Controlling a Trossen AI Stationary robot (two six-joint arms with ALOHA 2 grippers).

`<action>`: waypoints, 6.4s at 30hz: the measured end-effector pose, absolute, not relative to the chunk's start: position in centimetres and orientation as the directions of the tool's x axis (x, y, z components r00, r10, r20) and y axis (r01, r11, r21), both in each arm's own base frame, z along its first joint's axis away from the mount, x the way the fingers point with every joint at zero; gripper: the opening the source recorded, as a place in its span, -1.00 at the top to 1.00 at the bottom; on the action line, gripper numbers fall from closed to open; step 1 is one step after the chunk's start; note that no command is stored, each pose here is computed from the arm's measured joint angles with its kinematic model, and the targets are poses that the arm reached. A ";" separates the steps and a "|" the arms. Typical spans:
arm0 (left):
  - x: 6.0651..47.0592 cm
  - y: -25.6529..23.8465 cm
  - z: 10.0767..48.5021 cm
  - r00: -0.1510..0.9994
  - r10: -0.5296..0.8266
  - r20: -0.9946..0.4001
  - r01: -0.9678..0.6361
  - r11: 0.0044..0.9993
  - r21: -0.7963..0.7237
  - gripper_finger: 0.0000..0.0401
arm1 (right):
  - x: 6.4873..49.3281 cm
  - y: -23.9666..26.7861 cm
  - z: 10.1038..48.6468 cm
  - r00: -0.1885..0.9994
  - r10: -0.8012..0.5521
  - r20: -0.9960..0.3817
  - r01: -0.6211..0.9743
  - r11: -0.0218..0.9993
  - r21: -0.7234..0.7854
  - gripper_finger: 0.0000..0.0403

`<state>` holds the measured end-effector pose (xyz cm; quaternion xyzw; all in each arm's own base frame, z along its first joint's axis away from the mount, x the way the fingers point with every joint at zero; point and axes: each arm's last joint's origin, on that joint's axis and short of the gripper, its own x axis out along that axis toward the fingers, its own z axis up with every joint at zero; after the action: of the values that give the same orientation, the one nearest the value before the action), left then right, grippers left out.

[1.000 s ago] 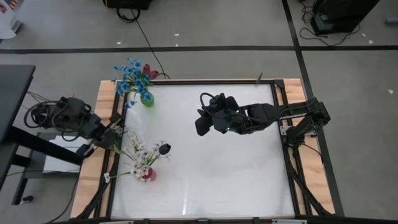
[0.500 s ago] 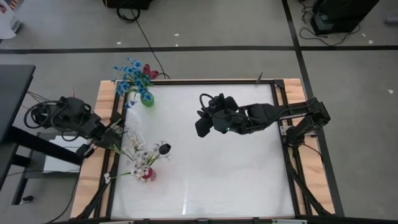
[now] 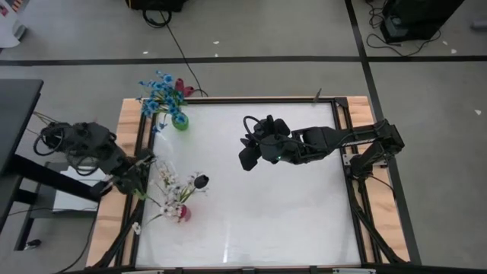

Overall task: Sort flowers into vase by color
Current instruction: Put the black tulip into the red vase

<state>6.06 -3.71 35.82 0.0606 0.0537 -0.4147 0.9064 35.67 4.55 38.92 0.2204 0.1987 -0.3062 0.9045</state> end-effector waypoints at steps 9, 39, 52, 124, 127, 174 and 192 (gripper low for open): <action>6.3 -4.3 36.9 0.646 -0.749 -0.147 0.763 0.630 0.144 0.92 | 35.7 4.5 38.9 0.740 -0.448 -0.503 0.629 0.726 0.279 0.45; 5.9 -4.2 36.4 0.640 -0.747 -0.181 0.759 0.576 0.304 0.92 | 36.0 4.7 38.9 0.790 -0.303 -0.534 0.527 0.780 0.337 0.57; 6.0 -4.1 36.1 0.668 -0.726 -0.161 0.743 0.641 0.192 0.92 | 36.3 4.3 39.3 0.808 -0.309 -0.502 0.518 0.779 0.353 0.57; 18.0 -2.2 43.1 0.925 0.365 0.109 -0.371 0.928 0.042 0.92 | 39.1 -1.0 42.0 0.995 -0.072 -0.063 0.070 0.997 -0.035 0.31; 18.8 -2.1 43.0 0.918 0.377 0.123 -0.381 0.925 0.006 0.92 | 39.1 -1.7 42.0 0.996 -0.059 -0.063 0.056 0.997 -0.047 0.31; 20.8 -1.9 43.1 0.901 0.394 0.180 -0.369 0.916 -0.155 0.00 | 38.8 -4.5 43.1 0.994 0.100 0.049 -0.101 0.995 0.025 0.99; 22.0 -1.4 42.9 0.918 0.335 0.212 -0.303 0.938 -0.170 0.54 | 38.8 -4.5 42.7 0.992 0.126 0.008 -0.125 0.992 -0.030 0.99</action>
<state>21.98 -1.35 42.95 -0.0672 -0.1195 0.1634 0.9770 38.79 -4.45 42.70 -0.0145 -0.0050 0.0628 0.9979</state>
